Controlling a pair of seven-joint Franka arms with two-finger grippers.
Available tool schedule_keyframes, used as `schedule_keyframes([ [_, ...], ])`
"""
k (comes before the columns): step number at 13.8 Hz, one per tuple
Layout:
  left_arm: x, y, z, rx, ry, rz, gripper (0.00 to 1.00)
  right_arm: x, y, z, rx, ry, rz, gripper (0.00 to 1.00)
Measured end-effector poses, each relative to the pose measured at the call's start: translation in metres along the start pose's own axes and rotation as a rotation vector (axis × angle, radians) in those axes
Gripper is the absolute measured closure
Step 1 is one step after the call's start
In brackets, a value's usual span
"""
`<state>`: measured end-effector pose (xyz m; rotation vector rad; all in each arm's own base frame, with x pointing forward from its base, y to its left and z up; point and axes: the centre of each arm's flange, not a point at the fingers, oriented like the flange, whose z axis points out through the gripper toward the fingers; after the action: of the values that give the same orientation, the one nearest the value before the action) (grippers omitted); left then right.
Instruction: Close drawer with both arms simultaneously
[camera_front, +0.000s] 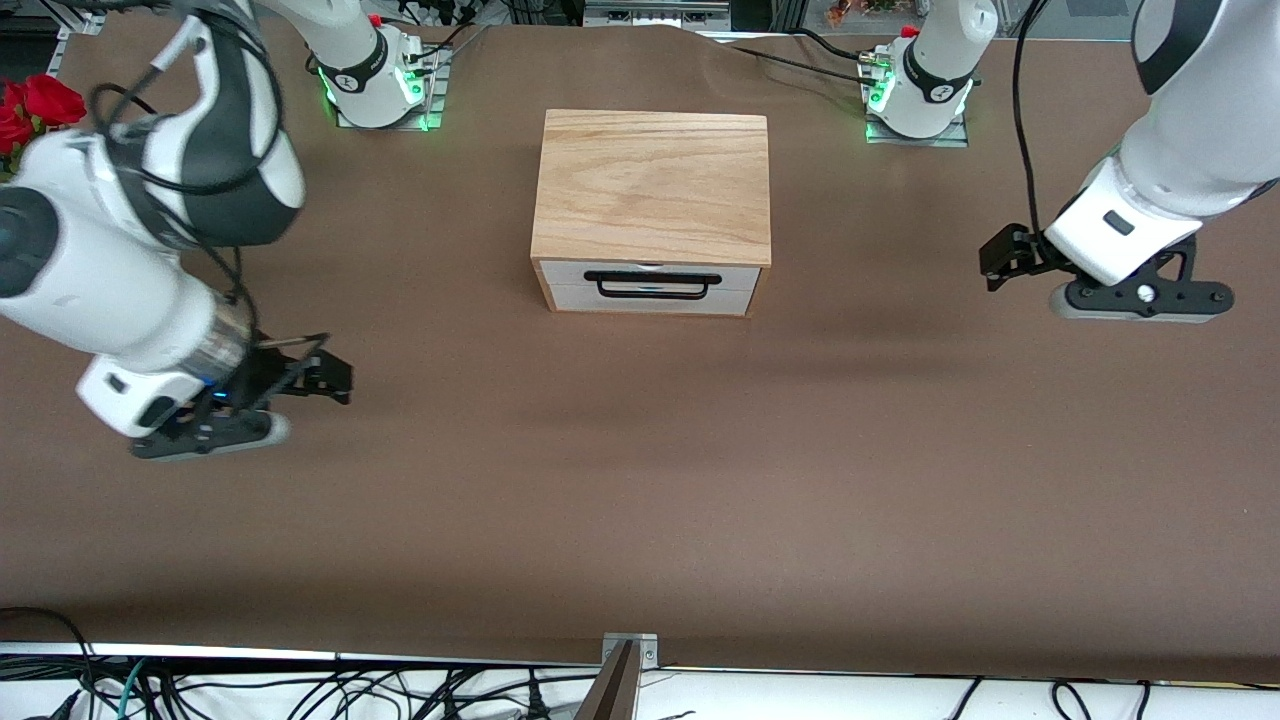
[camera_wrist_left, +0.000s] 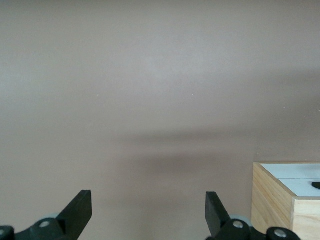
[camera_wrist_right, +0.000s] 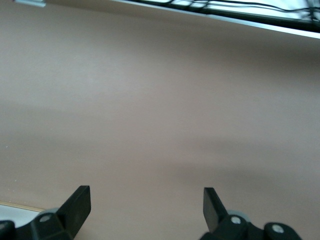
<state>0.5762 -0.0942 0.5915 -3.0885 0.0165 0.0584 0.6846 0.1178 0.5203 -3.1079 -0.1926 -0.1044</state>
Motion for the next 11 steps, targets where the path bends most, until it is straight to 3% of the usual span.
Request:
schedule_keyframes([
  [3, -0.017, -0.026, 0.002, -0.047, 0.036, -0.037, 0.00, -0.015, 0.065, -0.030, 0.001, 0.002, 0.090, 0.00],
  [5, -0.028, -0.028, 0.005, -0.045, 0.040, -0.012, 0.00, -0.027, 0.095, -0.050, -0.038, 0.015, 0.116, 0.00],
  [8, -0.036, -0.031, 0.012, -0.043, 0.030, -0.006, 0.00, -0.044, 0.098, -0.075, -0.094, 0.032, 0.085, 0.00],
  [11, -0.036, -0.037, 0.013, -0.043, 0.028, -0.013, 0.00, -0.060, 0.095, -0.081, -0.107, 0.021, 0.072, 0.00],
])
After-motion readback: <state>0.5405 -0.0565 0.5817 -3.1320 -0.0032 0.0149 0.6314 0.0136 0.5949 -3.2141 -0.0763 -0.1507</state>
